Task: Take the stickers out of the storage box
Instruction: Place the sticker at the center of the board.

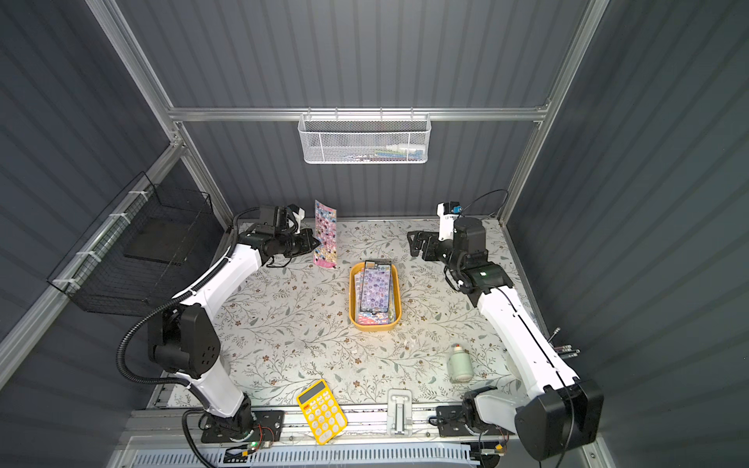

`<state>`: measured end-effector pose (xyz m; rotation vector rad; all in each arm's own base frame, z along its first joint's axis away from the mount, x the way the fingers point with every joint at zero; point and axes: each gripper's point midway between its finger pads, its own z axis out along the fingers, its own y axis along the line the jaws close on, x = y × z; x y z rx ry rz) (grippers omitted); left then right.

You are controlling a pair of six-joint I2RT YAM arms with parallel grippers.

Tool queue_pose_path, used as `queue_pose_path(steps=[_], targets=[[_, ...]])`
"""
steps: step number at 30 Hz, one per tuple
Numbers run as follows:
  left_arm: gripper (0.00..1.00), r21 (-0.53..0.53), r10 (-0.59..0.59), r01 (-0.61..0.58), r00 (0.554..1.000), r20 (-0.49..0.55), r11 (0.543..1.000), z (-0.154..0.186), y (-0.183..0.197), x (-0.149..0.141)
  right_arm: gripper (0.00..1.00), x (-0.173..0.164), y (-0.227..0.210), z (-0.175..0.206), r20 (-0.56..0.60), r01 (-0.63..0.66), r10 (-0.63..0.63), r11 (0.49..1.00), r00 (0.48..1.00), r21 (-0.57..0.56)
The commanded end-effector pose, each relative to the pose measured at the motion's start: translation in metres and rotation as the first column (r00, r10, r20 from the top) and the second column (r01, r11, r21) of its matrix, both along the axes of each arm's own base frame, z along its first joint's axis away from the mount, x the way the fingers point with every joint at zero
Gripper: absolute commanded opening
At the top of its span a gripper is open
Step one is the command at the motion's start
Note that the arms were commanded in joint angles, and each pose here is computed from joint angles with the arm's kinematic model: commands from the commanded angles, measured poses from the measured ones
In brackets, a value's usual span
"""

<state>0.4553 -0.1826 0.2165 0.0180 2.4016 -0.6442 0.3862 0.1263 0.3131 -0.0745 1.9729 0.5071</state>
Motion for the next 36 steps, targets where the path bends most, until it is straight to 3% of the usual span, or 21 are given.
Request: queue_pose_path(steps=[1, 15, 36], targets=[[0.0, 0.249, 0.119, -0.11, 0.993, -0.023, 0.962, -0.014, 0.042, 0.006, 0.99, 0.004, -0.006, -0.006, 0.026, 0.022, -0.021, 0.999, 0.999, -0.037], [0.0, 0.484, 0.271, -0.177, 0.954, -0.13, 0.857, -0.082, 0.091, 0.049, 0.99, 0.001, 0.006, -0.014, 0.011, -0.04, 0.04, 0.999, 0.999, -0.001], [0.0, 0.441, 0.342, -0.195, 0.897, -0.282, 0.876, -0.171, 0.159, 0.073, 0.99, 0.004, 0.013, -0.028, -0.057, -0.058, 0.061, 0.997, 0.997, 0.047]])
